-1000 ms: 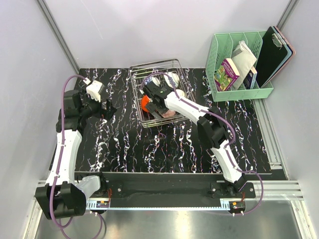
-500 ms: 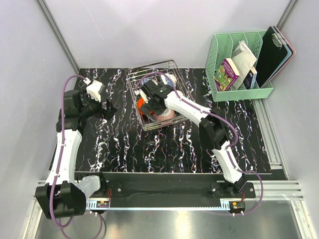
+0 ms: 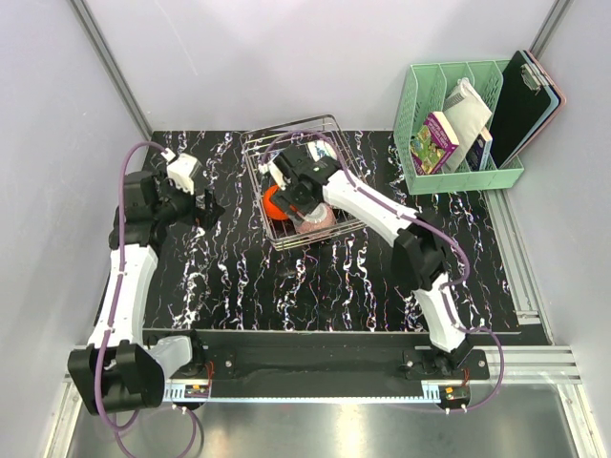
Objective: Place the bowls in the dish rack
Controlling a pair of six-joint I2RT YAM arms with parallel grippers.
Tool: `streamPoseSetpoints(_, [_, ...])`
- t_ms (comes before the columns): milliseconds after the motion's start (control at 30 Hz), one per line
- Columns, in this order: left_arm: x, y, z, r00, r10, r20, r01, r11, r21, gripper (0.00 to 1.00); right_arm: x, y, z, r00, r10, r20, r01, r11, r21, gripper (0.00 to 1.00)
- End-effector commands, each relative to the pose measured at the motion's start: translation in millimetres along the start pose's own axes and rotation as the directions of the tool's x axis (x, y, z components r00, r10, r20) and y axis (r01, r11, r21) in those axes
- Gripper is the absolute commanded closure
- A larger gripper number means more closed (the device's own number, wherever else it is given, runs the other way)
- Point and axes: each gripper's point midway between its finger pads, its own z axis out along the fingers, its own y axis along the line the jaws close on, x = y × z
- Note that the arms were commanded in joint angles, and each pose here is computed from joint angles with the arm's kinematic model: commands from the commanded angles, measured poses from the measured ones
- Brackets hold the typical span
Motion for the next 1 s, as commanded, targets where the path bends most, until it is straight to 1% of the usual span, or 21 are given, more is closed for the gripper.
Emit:
streamPoseSetpoints(0, [-12, 13, 15, 0.999, 0.017, 0.027, -0.017, 1.0, 0.002, 0.01, -42, -51, -64, 0.981, 0.036, 0.191, -0.067, 0.986, 0.155, 0.22])
streamPoseSetpoints(33, [-15, 17, 18, 1.0, 0.017, 0.026, -0.017, 1.0, -0.003, 0.01, -44, -60, -68, 0.978, 0.046, 0.202, -0.083, 0.981, 0.177, 0.26])
streamPoseSetpoints(100, [-10, 27, 31, 1.0, -0.002, 0.003, 0.002, 1.0, -0.017, 0.01, -43, -92, -74, 0.971, 0.087, 0.222, -0.144, 0.955, 0.258, 0.39])
streamPoseSetpoints(133, [-14, 31, 35, 1.0, -0.009, 0.004, 0.009, 1.0, -0.022, 0.01, -44, -105, -77, 0.966, 0.101, 0.237, -0.168, 0.944, 0.284, 0.54])
streamPoseSetpoints(167, [-16, 36, 40, 1.0, -0.013, 0.003, 0.013, 0.999, -0.032, 0.01, -39, -125, -80, 0.962, 0.127, 0.243, -0.202, 0.928, 0.314, 0.56])
streamPoseSetpoints(200, [-8, 44, 51, 0.999, -0.037, -0.029, 0.036, 0.998, -0.045, 0.01, -36, -138, -82, 0.958, 0.144, 0.246, -0.223, 0.917, 0.332, 0.56])
streamPoseSetpoints(267, [-17, 50, 61, 0.998, -0.056, -0.03, 0.055, 0.997, -0.048, 0.01, -25, -170, -81, 0.95, 0.19, 0.249, -0.271, 0.896, 0.351, 0.48])
streamPoseSetpoints(300, [-12, 54, 72, 0.995, -0.081, -0.053, 0.079, 0.996, -0.04, 0.01, -20, -178, -79, 0.948, 0.202, 0.245, -0.281, 0.893, 0.351, 0.41])
streamPoseSetpoints(333, [-24, 57, 76, 0.995, -0.091, -0.036, 0.089, 0.995, -0.035, 0.01, -17, -187, -78, 0.946, 0.21, 0.246, -0.289, 0.889, 0.354, 0.35])
streamPoseSetpoints(367, [-25, 56, 79, 0.994, -0.102, -0.044, 0.101, 0.995, -0.025, 0.01, -12, -194, -75, 0.946, 0.217, 0.239, -0.293, 0.888, 0.354, 0.32])
streamPoseSetpoints(400, [-23, 58, 87, 0.991, -0.121, -0.062, 0.12, 0.993, -0.017, 0.01, -4, -206, -68, 0.945, 0.236, 0.228, -0.304, 0.89, 0.34, 0.31])
streamPoseSetpoints(433, [-35, 57, 90, 0.991, -0.126, -0.049, 0.125, 0.992, -0.011, 0.01, 2, -212, -63, 0.944, 0.245, 0.22, -0.308, 0.892, 0.331, 0.3])
streamPoseSetpoints(500, [-37, 56, 102, 0.988, -0.143, -0.063, 0.143, 0.99, 0.002, 0.01, 12, -222, -49, 0.943, 0.266, 0.202, -0.317, 0.901, 0.296, 0.27])
streamPoseSetpoints(533, [-47, 51, 105, 0.989, -0.139, -0.057, 0.141, 0.99, 0.017, 0.01, 15, -224, -44, 0.942, 0.272, 0.197, -0.32, 0.904, 0.282, 0.25])
streamPoseSetpoints(600, [-47, 49, 115, 0.988, -0.138, -0.076, 0.139, 0.99, 0.01, 0.01, 18, -223, -31, 0.94, 0.283, 0.188, -0.323, 0.918, 0.231, 0.22])
streamPoseSetpoints(667, [-54, 41, 124, 0.991, -0.11, -0.079, 0.112, 0.994, 0.016, 0.01, 19, -224, -26, 0.935, 0.295, 0.195, -0.33, 0.926, 0.182, 0.22])
streamPoseSetpoints(700, [-49, 49, 129, 0.989, -0.11, -0.095, 0.109, 0.994, -0.018, 0.01, 19, -222, -21, 0.935, 0.298, 0.192, -0.33, 0.93, 0.161, 0.2])
streamPoseSetpoints(733, [-53, 38, 136, 0.991, -0.088, -0.098, 0.088, 0.996, -0.004, 0.01, 21, -224, -19, 0.931, 0.31, 0.192, -0.34, 0.928, 0.149, 0.2])
streamPoseSetpoints(767, [-53, 39, 140, 0.991, -0.088, -0.102, 0.087, 0.996, -0.013, 0.01, 19, -220, -17, 0.928, 0.315, 0.199, -0.341, 0.933, 0.113, 0.2])
streamPoseSetpoints(867, [-50, 47, 150, 0.987, -0.112, -0.119, 0.106, 0.993, -0.056, 0.01, 19, -216, -13, 0.923, 0.329, 0.201, -0.349, 0.935, 0.07, 0.2])
streamPoseSetpoints(967, [-48, 56, 158, 0.982, -0.127, -0.138, 0.114, 0.988, -0.103, 0.01, 25, -220, -3, 0.926, 0.331, 0.18, -0.351, 0.932, 0.09, 0.22])
